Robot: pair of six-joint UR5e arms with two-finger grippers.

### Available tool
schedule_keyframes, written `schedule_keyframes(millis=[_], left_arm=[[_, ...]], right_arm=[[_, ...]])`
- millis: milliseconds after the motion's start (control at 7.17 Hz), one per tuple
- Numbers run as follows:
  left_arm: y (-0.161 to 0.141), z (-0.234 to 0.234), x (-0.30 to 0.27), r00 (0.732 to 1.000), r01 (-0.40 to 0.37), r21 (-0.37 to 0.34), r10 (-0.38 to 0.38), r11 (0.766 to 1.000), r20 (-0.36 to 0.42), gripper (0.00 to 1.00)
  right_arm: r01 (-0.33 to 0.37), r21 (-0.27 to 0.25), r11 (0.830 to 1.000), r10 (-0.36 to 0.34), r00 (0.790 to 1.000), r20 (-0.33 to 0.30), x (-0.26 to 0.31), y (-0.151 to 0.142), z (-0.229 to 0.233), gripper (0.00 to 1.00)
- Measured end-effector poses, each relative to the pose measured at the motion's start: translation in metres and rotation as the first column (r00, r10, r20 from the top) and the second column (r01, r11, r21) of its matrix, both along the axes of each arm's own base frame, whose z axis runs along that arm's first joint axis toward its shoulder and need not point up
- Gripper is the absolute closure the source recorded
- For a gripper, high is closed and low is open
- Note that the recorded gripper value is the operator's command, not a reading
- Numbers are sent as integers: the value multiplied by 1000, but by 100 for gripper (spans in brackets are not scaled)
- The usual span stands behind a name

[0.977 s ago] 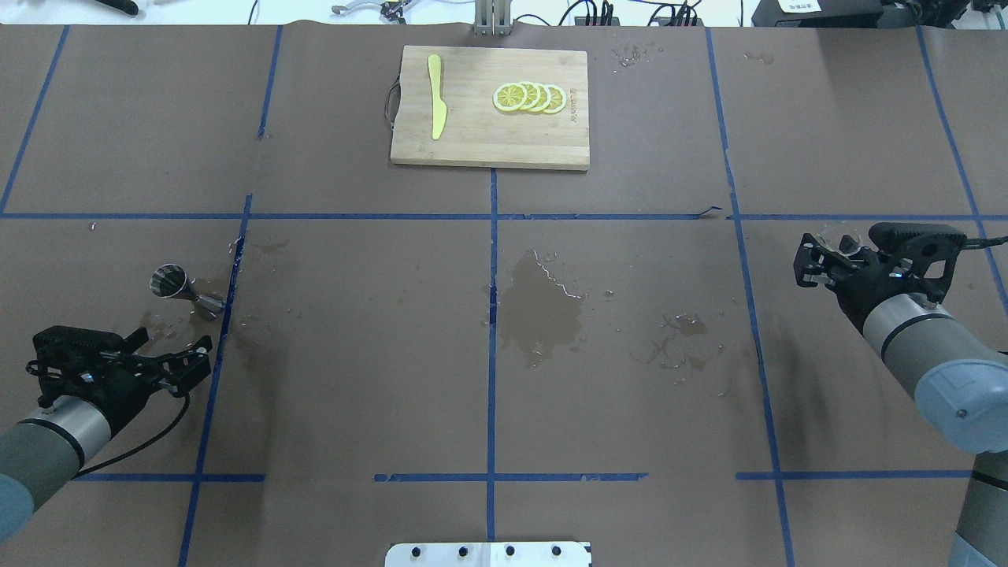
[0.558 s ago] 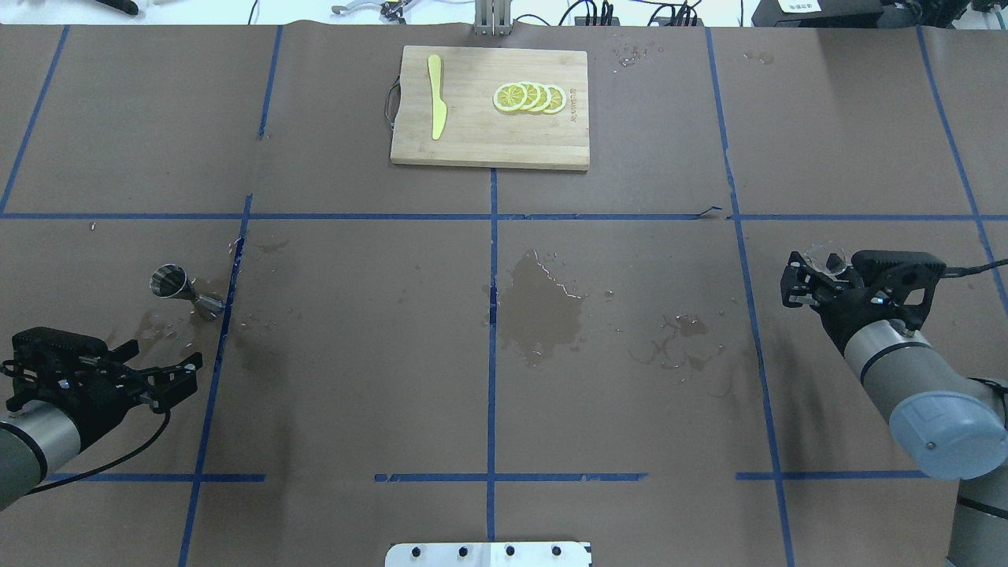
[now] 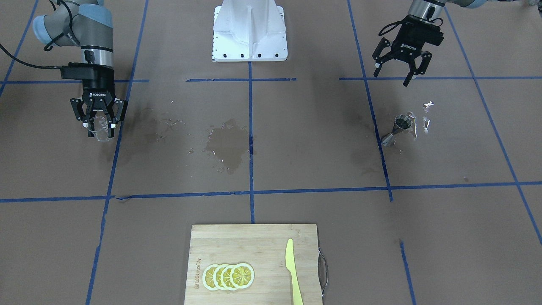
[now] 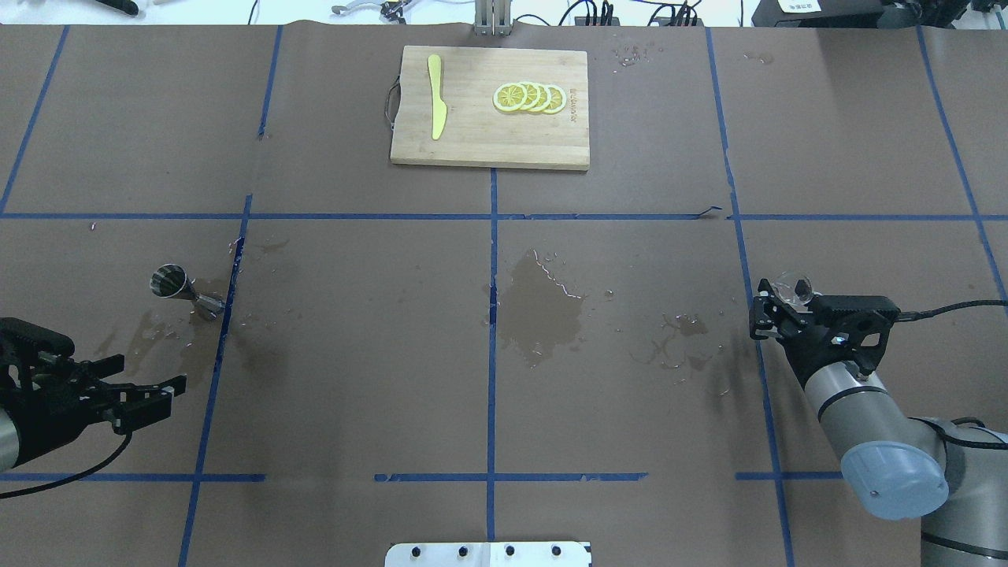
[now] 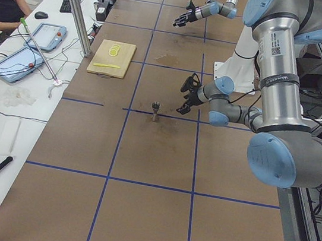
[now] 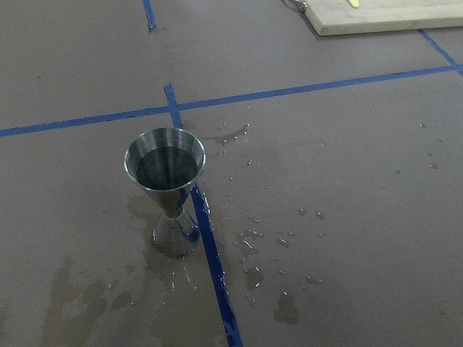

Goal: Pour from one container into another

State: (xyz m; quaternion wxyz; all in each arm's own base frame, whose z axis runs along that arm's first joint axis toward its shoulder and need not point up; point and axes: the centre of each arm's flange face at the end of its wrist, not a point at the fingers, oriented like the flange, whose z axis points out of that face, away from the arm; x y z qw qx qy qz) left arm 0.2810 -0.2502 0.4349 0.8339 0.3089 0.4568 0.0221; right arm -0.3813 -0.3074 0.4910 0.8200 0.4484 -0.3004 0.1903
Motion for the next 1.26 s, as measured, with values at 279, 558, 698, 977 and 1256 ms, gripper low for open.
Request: schedule_keyframes(millis=[279,558,698,977,1256], left_arm=[[-7,-9,-12,1000,-31,18,31,999,-1,0],[-14,-16,-24,998,-57,34,57,998,1,0],[-17,-16,-28,998,-58,34,58,998,2,0],[-20,-17,-30,999,-53,36,53,998,1,0],[-22,-18,-34,998,-60,44,60,997,6,0]], right_arm=[[0,-1,1000,0,1000,2,-8,-1,8,100],[-3,-2,1000,3,1000,17,-10,-2,28,97],[-5,0,1000,5,1000,26,-11,-2,34,83],[-11,5,1000,10,1000,29,-10,-3,37,53],[-14,8,1000,14,1000,28,-10,-3,38,29]])
